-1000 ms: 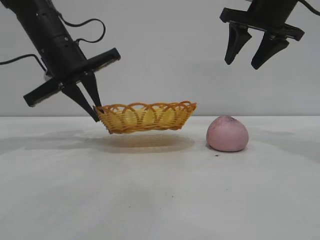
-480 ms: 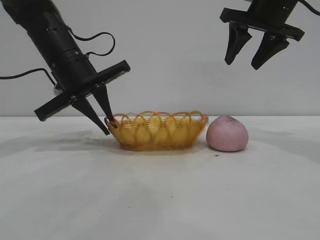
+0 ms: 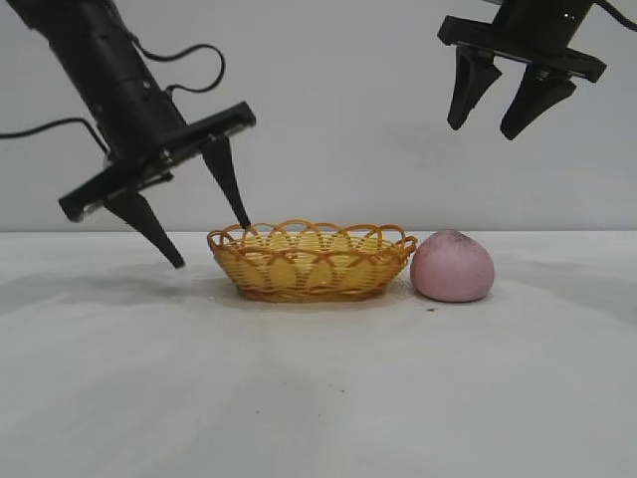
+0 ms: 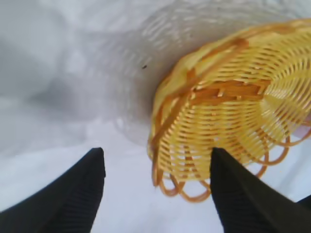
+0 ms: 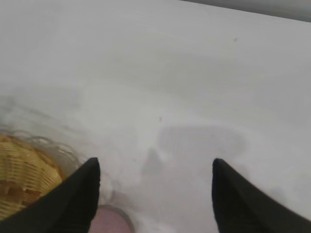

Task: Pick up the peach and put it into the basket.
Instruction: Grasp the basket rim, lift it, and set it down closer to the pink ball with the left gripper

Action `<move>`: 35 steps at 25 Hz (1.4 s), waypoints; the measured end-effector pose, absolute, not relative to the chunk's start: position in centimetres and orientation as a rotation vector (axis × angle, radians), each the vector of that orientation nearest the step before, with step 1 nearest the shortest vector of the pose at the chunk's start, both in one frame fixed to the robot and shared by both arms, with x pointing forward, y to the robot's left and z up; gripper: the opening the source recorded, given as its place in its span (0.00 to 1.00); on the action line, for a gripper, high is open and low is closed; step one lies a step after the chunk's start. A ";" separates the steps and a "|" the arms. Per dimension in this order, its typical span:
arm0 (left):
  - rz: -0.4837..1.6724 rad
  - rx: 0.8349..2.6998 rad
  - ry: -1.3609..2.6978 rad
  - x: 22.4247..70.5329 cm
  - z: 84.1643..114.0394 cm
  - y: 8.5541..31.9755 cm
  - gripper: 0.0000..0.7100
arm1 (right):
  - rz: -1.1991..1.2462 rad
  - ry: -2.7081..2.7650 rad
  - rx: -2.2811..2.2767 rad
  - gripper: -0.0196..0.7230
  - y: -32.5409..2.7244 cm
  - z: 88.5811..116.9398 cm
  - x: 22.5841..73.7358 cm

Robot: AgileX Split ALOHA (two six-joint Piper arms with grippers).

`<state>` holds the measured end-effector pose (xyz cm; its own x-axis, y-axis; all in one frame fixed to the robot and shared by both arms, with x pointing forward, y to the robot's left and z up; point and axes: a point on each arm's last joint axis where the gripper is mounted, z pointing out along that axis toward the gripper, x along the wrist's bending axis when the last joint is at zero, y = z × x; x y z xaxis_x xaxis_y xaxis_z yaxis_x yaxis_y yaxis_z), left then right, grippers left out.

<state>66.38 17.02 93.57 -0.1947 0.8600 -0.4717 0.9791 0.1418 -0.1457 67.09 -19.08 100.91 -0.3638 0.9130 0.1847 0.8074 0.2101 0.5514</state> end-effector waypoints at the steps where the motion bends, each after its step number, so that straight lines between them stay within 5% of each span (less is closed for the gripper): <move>1: -0.590 1.816 2.145 66.4 94.2 17.5 0.59 | 0.866 2.298 1.655 0.60 -19.1 100.9 67.1; 11: -0.039 2.056 2.041 68.1 100.7 21.1 0.59 | 0.865 2.305 1.662 0.60 -19.0 100.9 67.0; 24: 0.336 2.252 1.984 68.5 103.2 26.5 0.59 | 0.857 2.322 1.670 0.60 -19.0 100.8 66.9; 35: 0.543 2.204 1.896 58.9 112.6 28.0 0.59 | 0.854 2.326 1.671 0.60 -19.0 100.8 66.8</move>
<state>58.94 27.96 112.56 0.1181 0.9810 0.1540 0.9140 -0.1680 0.3694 66.82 -19.01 100.80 -0.3668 0.9087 0.1996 0.8219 0.2159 0.5272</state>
